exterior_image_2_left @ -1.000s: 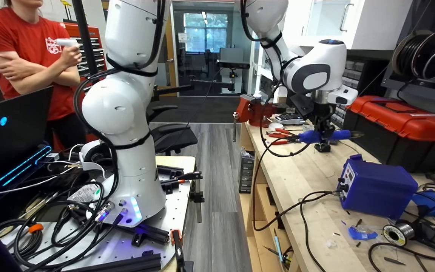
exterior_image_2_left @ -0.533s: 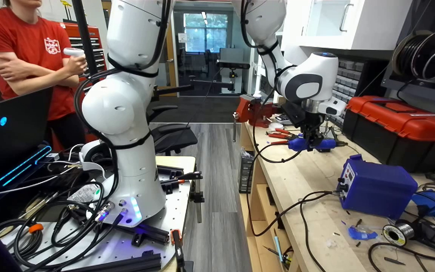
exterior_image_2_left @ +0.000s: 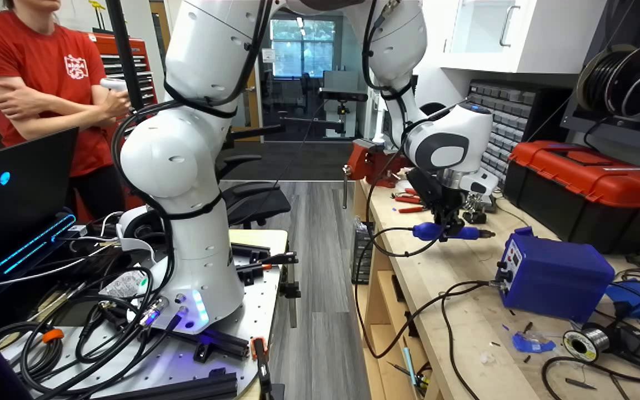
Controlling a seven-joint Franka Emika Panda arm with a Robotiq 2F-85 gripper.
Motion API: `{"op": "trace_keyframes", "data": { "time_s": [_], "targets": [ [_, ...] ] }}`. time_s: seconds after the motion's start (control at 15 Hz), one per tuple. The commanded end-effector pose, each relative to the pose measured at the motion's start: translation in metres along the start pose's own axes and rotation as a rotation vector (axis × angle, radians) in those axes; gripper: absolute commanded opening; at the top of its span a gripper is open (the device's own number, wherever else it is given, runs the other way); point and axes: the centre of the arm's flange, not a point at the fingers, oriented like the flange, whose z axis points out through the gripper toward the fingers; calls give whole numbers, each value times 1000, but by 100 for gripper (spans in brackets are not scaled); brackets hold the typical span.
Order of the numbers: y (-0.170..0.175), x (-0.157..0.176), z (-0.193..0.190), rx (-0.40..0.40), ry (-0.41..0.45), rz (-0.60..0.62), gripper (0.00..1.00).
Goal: Put the blue object on the work bench
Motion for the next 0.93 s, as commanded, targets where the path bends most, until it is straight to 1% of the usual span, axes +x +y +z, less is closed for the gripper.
{"op": "trace_keyframes", "data": {
  "time_s": [0.0, 0.07, 0.13, 0.47, 0.53, 0.87],
  "targets": [
    [3, -3, 8, -6, -43, -30, 16],
    [2, -4, 8, -15, -49, -31, 66],
    [2, -5, 8, -14, -57, -29, 67],
    [2, -2, -1, -4, -67, -13, 97],
    [2, -1, -2, -5, -66, -12, 100],
    [2, 3, -10, 1, -60, -7, 100]
  ]
}}
